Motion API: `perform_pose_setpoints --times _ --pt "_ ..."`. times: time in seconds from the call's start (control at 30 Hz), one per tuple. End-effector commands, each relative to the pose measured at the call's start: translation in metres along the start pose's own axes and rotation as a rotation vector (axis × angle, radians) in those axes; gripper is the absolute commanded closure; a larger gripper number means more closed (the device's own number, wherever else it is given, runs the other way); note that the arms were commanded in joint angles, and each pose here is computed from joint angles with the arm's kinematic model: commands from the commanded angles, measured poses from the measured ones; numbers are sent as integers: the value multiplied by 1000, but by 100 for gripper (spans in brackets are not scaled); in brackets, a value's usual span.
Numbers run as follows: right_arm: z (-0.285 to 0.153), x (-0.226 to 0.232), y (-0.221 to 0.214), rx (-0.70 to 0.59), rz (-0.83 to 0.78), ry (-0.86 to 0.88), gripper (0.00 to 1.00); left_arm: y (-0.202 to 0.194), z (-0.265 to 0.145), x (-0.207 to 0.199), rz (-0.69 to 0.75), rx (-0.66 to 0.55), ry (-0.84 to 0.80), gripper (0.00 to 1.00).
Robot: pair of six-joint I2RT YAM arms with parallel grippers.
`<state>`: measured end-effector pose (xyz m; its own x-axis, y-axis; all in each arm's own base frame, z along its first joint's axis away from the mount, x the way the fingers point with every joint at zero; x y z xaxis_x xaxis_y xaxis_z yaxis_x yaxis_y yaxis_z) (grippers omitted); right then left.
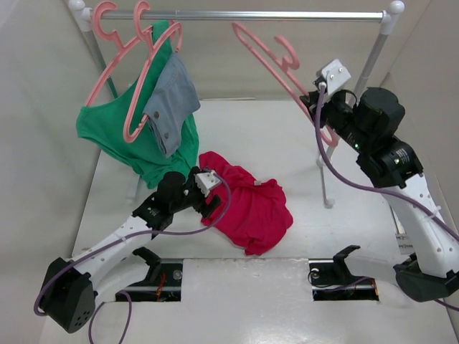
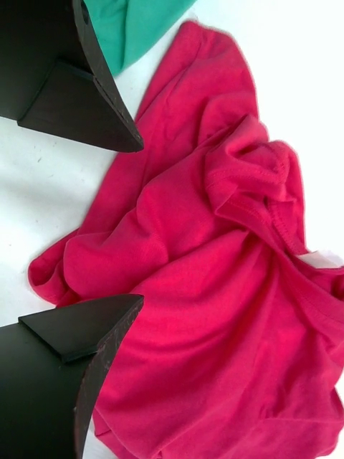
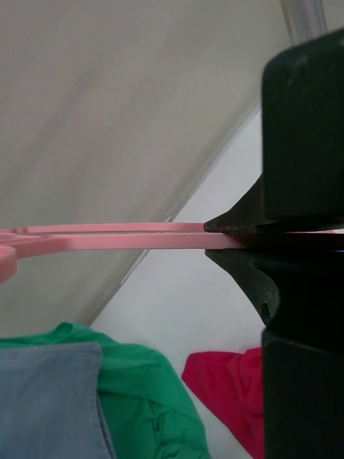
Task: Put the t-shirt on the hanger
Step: Grab a hanger with the right arm, then place tshirt on hanger
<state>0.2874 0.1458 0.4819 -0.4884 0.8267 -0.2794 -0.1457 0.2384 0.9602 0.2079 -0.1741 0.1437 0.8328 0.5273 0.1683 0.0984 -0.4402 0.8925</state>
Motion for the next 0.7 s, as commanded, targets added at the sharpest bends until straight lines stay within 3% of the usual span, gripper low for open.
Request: perform_pose_setpoints --times 0.0,0.27,0.43,0.53,0.67 --pt "-14 27 -21 12 -7 108 100 29 5 5 -9 -73 -11 24" --pt "-51 60 -135 210 151 89 100 46 34 1 -92 8 -103 27" --pt "-57 67 -165 267 174 88 100 51 65 10 50 127 49 29" --pt "-58 63 -170 283 173 63 100 33 78 26 45 233 160 30" --pt "-58 59 -172 285 178 53 100 38 85 49 95 253 285 30"
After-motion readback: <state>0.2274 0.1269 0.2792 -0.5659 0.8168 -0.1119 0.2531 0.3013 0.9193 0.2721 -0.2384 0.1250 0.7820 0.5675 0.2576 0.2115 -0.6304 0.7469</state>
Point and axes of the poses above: each gripper's point midway between its finger pads, its own z axis out along the fingers, its own x axis along the line the jaws close on, y = z × x, the point moved 4 cm from there along -z, back along the fingers, and after that the axes turned 4 degrees about z, right-handed, at the moved point
